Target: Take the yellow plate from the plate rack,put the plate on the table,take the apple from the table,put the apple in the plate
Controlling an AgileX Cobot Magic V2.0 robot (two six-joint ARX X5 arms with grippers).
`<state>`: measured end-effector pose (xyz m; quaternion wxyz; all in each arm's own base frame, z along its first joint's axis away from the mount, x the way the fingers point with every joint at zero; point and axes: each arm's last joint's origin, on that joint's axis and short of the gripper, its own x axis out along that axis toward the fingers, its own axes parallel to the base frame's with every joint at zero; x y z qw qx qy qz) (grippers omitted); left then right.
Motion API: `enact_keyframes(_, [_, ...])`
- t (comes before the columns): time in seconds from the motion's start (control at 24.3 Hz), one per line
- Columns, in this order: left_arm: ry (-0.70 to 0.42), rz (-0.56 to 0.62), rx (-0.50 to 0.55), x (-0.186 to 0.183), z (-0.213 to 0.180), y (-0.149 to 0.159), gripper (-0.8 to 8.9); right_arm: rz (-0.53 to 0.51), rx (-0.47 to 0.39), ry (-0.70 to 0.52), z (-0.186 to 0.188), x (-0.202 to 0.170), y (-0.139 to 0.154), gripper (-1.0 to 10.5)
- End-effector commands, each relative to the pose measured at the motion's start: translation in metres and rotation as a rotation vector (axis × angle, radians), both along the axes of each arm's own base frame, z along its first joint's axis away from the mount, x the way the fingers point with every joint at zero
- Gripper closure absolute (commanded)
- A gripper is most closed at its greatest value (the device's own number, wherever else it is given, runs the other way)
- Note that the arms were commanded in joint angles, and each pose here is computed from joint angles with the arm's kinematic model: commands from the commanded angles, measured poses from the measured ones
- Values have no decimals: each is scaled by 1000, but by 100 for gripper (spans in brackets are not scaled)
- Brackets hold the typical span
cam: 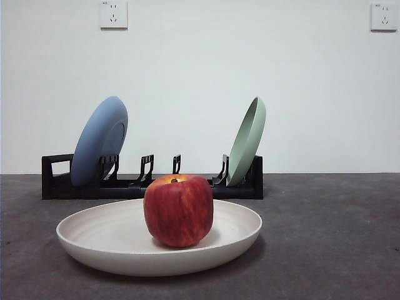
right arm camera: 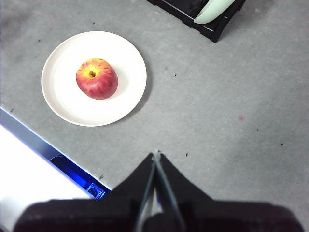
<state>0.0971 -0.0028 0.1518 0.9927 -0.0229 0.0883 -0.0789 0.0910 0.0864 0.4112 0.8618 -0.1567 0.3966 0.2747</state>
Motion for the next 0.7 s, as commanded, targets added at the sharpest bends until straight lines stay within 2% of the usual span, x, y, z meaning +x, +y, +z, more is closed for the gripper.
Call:
enact_keyframes(0.04, [11, 2, -7, 1, -3, 0, 817, -4, -17, 16, -2, -1, -1, 945])
enact_keyframes(0.16, [20, 2, -7, 1, -4, 0, 817, -41, -45, -54, 2, -2, -13, 945])
enact_keyframes(0.21, [25, 2, -7, 1, -4, 0, 817, -66, -19, -98, 6, -2, -19, 945])
enact_keyframes(0.25, [30, 2, -8, 1, -5, 0, 817, -101, 31, -149, 12, -3, -26, 945])
enact_keyframes(0.33, [34, 2, -8, 1, -5, 0, 817, -167, 191, -272, 26, -9, -43, 945])
enact_keyframes(0.41, [34, 2, -8, 1, -5, 0, 817, -244, 273, -419, 39, -21, -60, 945])
enact_keyframes(0.54, [34, 2, -8, 1, -5, 0, 817, -348, 263, -652, 48, -42, -77, 945])
enact_keyframes(0.7, [34, 2, -8, 1, -5, 0, 817, -331, 295, -871, 30, -56, -81, 945])
